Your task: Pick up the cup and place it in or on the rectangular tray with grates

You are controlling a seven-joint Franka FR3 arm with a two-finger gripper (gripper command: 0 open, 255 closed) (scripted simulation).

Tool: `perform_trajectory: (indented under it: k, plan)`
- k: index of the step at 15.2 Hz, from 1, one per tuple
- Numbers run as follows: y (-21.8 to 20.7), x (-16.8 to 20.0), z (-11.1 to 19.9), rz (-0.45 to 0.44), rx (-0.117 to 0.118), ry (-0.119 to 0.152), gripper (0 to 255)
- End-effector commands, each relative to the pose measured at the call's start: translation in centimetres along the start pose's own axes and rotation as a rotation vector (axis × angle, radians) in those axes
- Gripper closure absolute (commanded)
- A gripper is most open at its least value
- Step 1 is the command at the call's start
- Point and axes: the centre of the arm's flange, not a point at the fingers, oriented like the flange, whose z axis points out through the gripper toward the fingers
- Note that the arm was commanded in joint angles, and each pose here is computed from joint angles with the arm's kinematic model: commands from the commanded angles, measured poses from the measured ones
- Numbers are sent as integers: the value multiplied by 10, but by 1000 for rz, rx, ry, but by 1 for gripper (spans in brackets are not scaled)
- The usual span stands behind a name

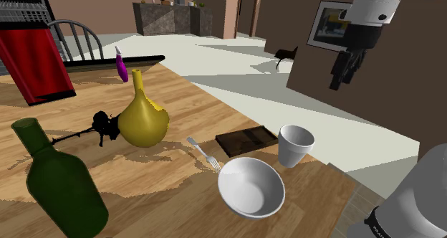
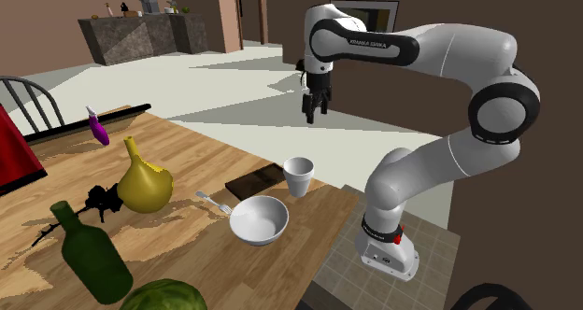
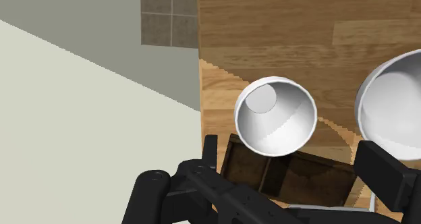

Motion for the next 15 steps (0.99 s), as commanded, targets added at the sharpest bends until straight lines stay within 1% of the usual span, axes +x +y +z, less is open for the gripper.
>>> perform_trajectory:
  k: [1, 15]
  plan:
    - [0, 0, 0, 0, 0, 0, 0]
    - [18, 57, 172, 17, 16, -6, 0]
